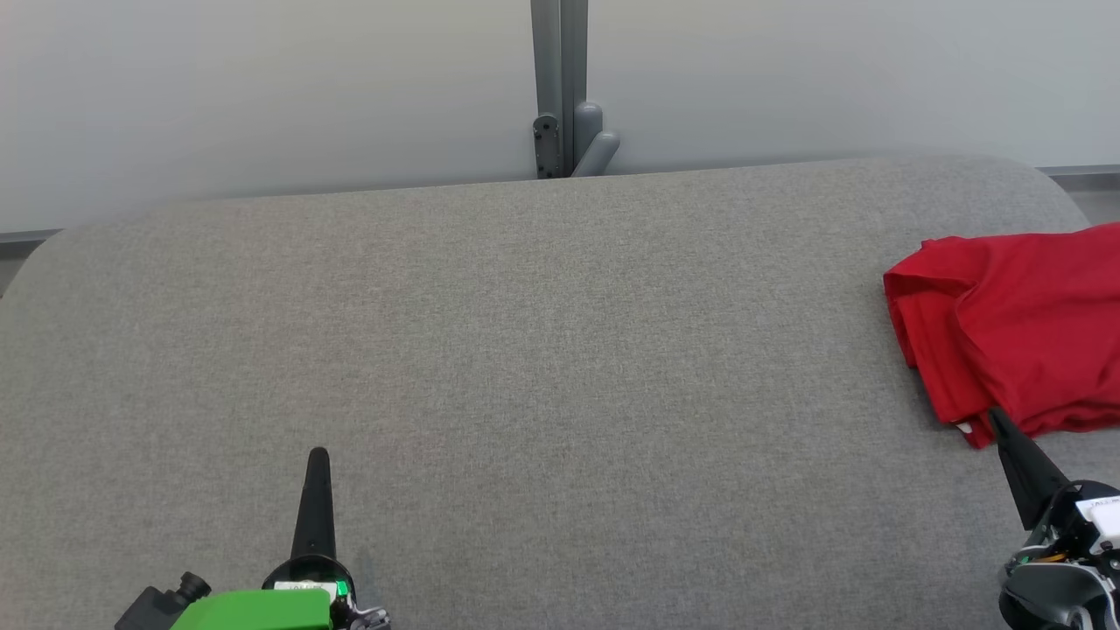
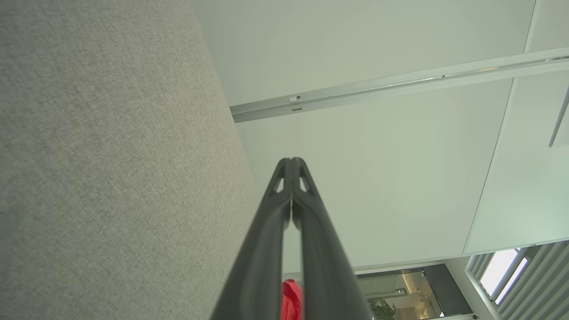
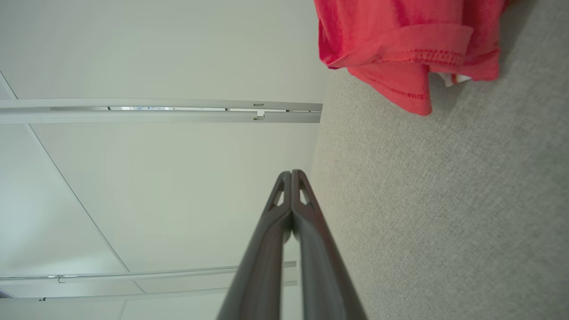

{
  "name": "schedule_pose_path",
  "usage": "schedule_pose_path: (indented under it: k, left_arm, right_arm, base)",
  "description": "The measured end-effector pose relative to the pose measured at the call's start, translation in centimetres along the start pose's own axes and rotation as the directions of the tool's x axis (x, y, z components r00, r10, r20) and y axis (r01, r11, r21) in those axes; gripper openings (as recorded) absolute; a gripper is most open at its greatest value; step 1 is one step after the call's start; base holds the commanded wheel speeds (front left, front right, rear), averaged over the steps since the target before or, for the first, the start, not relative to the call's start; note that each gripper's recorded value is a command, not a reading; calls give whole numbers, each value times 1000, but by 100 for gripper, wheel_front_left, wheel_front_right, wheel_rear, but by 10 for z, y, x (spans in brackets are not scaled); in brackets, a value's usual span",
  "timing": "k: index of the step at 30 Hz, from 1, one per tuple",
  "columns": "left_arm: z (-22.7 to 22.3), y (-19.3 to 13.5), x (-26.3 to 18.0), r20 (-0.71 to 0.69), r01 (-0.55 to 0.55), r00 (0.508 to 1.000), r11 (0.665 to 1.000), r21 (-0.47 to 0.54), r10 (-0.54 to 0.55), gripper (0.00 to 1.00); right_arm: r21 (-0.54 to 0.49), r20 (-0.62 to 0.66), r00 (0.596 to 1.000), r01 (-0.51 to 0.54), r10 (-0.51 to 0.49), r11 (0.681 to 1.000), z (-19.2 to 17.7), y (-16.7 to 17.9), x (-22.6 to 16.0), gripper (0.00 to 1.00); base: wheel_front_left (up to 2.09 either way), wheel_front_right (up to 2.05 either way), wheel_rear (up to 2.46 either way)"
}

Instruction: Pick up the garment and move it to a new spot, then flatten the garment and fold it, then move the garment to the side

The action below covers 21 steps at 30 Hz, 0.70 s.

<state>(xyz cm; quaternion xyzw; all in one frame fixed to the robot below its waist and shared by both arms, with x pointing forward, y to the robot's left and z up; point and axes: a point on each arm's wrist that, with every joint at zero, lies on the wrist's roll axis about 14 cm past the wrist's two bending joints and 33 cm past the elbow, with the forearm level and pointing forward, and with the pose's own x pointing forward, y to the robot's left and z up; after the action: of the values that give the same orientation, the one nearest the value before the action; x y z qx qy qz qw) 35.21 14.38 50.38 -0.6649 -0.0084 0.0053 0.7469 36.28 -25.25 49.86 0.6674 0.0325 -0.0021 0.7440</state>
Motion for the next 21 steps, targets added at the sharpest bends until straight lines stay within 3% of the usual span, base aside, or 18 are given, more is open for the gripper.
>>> schedule_pose_path:
  k: [21]
  left_arm:
    - [0, 1, -1, 26, -6, 1000, 993, -118, 9, 0]
  right_arm:
    - [111, -2, 999, -39, 39, 993, 2, 4, 2, 0]
  base:
    - [0, 0, 0]
